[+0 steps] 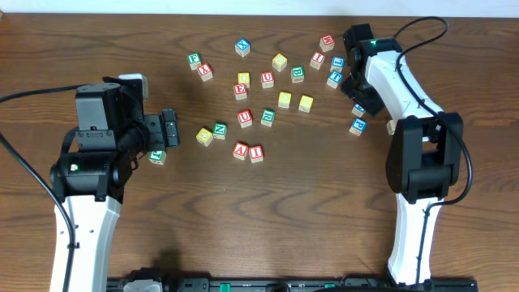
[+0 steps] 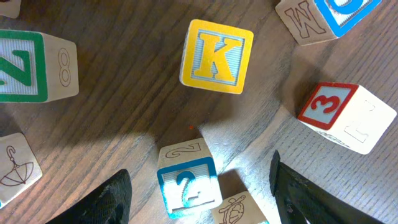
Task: Spell out AI2
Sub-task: 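Lower the right gripper and close it on the 2 block, then lift the 2 block and carry it toward the A and I blocks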
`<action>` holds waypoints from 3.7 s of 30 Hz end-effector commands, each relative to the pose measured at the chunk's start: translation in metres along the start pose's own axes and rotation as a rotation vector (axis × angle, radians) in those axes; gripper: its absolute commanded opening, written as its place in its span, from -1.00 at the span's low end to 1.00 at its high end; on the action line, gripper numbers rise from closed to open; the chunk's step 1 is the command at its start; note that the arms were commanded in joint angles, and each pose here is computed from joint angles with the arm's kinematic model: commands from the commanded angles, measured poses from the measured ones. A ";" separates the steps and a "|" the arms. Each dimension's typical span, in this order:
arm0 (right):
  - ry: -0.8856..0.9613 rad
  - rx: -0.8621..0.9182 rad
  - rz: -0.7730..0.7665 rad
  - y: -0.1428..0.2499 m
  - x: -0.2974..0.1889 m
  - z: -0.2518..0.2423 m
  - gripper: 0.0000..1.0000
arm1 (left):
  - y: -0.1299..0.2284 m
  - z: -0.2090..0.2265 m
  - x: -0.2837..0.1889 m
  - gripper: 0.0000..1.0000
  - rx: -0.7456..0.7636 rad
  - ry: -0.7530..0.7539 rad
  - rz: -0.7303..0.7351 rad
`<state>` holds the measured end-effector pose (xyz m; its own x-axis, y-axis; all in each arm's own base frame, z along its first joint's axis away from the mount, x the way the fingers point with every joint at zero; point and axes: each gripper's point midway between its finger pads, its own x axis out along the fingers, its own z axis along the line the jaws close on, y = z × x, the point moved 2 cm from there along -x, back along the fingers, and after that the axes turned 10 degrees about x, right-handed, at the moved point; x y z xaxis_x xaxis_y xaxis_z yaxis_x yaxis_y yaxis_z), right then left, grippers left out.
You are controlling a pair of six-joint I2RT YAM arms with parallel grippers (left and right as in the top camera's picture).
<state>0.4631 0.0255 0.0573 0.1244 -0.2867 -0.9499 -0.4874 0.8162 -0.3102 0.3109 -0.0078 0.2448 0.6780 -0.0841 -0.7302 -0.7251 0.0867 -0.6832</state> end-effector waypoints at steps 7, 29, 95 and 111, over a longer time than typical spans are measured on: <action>0.027 -0.019 -0.013 0.002 0.013 -0.006 0.32 | -0.010 0.001 -0.007 0.89 0.003 0.000 -0.031; 0.010 -0.024 -0.011 0.007 0.015 -0.001 0.14 | -0.010 0.001 -0.007 0.89 0.003 0.000 -0.031; -0.073 -0.169 -0.039 -0.002 -0.015 0.023 -0.72 | -0.010 0.001 -0.007 0.89 0.003 0.000 -0.031; -0.200 -0.534 -0.102 0.055 -0.071 0.070 -0.76 | -0.010 0.001 -0.007 0.89 0.003 0.000 -0.031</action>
<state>0.4897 0.1073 0.0956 0.3022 -0.2171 -0.9282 -0.7981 0.4748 -0.3709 0.3109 -0.0078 0.2448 0.6780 -0.0841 -0.7302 -0.7250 0.0871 -0.6832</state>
